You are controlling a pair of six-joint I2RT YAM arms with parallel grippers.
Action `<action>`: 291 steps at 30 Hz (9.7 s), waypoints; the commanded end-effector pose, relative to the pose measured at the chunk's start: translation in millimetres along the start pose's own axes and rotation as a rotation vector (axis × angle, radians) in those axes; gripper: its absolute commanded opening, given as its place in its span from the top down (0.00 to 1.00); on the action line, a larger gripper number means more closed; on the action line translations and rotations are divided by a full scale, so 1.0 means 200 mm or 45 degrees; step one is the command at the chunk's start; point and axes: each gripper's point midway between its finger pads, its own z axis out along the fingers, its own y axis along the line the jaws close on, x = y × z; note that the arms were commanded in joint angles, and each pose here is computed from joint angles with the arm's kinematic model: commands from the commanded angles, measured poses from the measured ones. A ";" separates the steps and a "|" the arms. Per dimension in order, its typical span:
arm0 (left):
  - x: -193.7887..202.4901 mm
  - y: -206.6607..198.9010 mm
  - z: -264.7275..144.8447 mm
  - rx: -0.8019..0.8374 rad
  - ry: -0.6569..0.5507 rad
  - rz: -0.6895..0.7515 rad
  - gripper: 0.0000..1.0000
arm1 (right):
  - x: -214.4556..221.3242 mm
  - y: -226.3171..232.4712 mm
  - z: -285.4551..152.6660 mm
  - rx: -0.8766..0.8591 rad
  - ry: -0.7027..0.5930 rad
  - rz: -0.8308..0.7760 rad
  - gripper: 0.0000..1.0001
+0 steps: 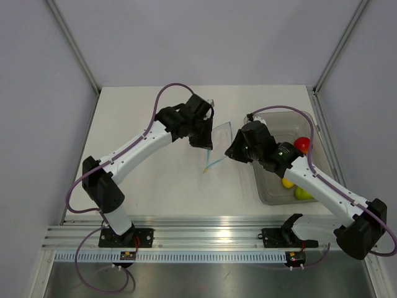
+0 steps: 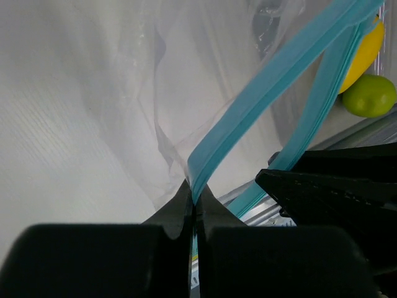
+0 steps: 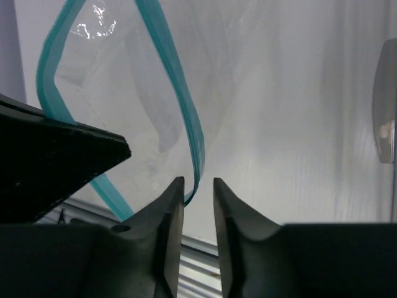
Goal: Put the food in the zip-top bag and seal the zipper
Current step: Open the zipper of the food storage bag at the center of the board, then pick up the fake fruit from the bin, then place the fake fruit in the zipper food storage bag, then adjust the zipper food storage bag at the center of the board.
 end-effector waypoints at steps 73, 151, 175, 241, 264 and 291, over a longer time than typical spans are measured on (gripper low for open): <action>-0.01 0.15 0.02 -0.259 -0.136 0.137 1.00 | -0.25 -0.45 -0.31 0.461 -0.201 -0.043 0.20; 0.00 -0.12 0.06 -0.024 0.007 0.225 1.00 | -0.42 -0.63 -0.50 0.088 -0.346 0.381 0.70; -0.02 -0.27 -0.01 0.132 0.039 0.139 1.00 | -0.24 0.05 -0.17 -0.066 -0.182 0.087 0.72; 0.01 -0.36 -0.05 0.966 0.270 -0.193 1.00 | -0.19 -0.03 -0.20 -0.159 -0.289 -0.123 0.46; -0.01 -0.34 -0.10 0.962 0.225 -0.173 1.00 | -0.20 -0.20 -0.29 0.078 -0.307 -0.039 0.33; -0.08 0.18 -0.12 0.137 0.018 0.097 1.00 | -0.17 -0.20 -0.13 0.197 -0.164 -0.089 1.00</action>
